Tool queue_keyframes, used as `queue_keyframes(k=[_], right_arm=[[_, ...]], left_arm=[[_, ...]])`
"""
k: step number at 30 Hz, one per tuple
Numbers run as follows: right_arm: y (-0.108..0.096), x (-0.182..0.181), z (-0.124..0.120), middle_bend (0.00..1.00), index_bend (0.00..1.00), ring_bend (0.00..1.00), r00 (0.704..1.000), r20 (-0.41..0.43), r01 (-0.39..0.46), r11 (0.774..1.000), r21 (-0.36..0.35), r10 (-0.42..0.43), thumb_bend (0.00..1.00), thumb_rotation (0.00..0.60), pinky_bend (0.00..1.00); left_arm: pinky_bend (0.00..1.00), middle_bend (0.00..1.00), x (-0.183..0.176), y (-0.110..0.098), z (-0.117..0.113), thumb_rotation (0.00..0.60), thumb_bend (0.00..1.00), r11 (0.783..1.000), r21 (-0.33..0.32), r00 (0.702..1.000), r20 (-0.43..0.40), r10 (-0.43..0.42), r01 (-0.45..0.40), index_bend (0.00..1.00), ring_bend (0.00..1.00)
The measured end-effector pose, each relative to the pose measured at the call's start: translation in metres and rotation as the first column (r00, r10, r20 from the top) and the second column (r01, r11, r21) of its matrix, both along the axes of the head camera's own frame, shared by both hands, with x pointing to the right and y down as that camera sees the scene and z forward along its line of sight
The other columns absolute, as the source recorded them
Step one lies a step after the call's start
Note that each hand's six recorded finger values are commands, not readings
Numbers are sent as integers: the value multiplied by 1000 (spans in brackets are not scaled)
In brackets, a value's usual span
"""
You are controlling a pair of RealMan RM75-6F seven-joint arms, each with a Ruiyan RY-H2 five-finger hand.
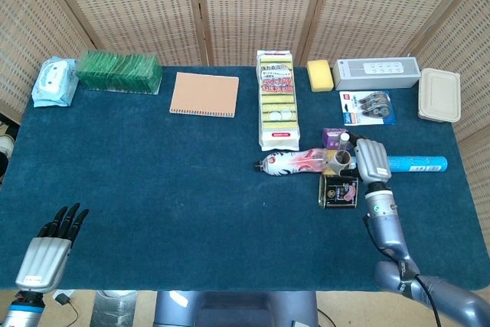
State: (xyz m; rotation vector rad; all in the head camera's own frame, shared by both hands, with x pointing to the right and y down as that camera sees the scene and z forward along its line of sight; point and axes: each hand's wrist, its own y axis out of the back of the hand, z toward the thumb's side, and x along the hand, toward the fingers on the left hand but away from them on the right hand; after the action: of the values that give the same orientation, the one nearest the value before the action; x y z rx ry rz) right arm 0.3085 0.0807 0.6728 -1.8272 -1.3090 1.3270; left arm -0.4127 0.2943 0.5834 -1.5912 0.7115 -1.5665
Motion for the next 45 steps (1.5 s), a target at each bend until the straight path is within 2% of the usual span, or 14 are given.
queue_keyframes(k=[10,20,28,45], right_arm=[[-10,-5,-1,558,470,579,997,-66,34,999,32,-32,251,600,603],[-10,-6,3,623,526,682,993,-107,55,998,25,-52,267,600,711],[-14,-13,2,707,611,790,989,-129,73,997,37,-68,290,600,826],[-18,-24,-1,779,692,874,993,-103,70,995,74,-63,308,600,895]], left_arm=[[249,42,-1,-1,2,600,207,1000,-6,1000,7,-6,6,42,45],[249,51,-1,-1,2,600,205,1000,-8,1000,9,-7,7,42,44],[249,51,-1,-1,2,600,207,1000,-7,1000,10,-7,7,41,45],[249,55,-2,-1,2,600,206,1000,-10,1000,8,-5,5,41,47]])
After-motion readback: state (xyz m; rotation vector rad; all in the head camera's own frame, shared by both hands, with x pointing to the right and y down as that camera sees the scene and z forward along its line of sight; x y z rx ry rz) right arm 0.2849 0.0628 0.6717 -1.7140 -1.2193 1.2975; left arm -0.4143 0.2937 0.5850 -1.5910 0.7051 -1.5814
